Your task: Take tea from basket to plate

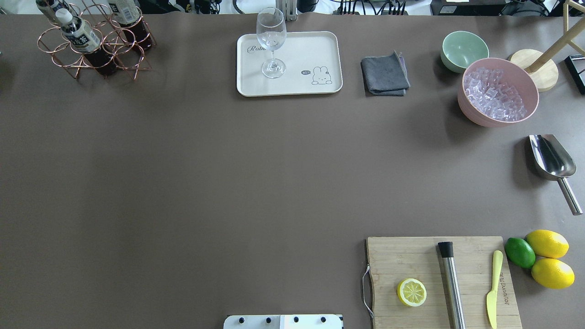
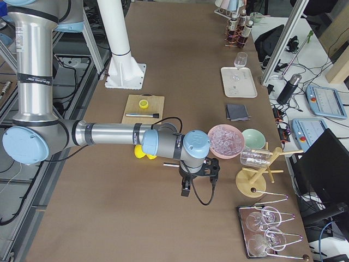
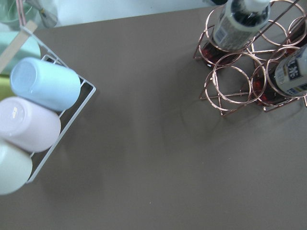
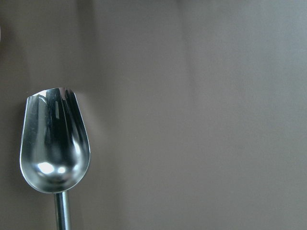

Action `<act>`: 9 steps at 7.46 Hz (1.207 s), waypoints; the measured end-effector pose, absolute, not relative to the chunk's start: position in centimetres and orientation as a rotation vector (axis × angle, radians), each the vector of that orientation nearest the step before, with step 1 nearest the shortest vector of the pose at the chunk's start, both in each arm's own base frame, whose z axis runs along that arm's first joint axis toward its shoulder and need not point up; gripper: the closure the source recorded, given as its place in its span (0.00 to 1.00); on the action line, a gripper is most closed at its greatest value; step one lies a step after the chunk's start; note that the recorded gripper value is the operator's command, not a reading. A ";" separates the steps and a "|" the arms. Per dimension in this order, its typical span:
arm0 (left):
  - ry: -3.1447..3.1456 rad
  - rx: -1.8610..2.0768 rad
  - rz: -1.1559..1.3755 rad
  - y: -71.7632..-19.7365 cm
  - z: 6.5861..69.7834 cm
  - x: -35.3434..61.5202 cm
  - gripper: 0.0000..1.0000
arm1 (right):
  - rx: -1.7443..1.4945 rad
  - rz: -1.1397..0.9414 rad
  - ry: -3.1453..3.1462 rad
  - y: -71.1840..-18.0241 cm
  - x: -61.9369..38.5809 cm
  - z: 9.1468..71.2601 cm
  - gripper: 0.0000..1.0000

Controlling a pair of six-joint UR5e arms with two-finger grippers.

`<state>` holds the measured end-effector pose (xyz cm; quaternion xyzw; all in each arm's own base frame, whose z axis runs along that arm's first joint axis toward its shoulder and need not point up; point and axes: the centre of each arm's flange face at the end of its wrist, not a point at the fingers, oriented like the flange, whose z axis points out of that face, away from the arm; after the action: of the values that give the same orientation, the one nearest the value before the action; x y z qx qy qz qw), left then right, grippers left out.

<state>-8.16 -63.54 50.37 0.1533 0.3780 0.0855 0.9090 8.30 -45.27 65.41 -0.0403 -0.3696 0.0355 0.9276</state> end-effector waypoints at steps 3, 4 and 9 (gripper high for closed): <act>0.754 0.467 0.449 -67.7 42.9 -3.1 0.02 | -0.083 0.073 -0.757 -45.3 8.3 65.4 0.00; 0.750 0.497 0.521 -68.5 41.2 -0.6 0.02 | -0.082 0.073 -0.757 -45.3 8.3 65.4 0.00; 0.564 0.785 1.011 -73.3 35.0 4.9 0.02 | -0.082 0.072 -0.757 -45.2 8.3 65.4 0.00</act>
<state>4.91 -73.32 34.96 0.3612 0.2597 0.4653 0.7652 8.29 -45.21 65.38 -0.0400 -0.3696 0.0353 0.9277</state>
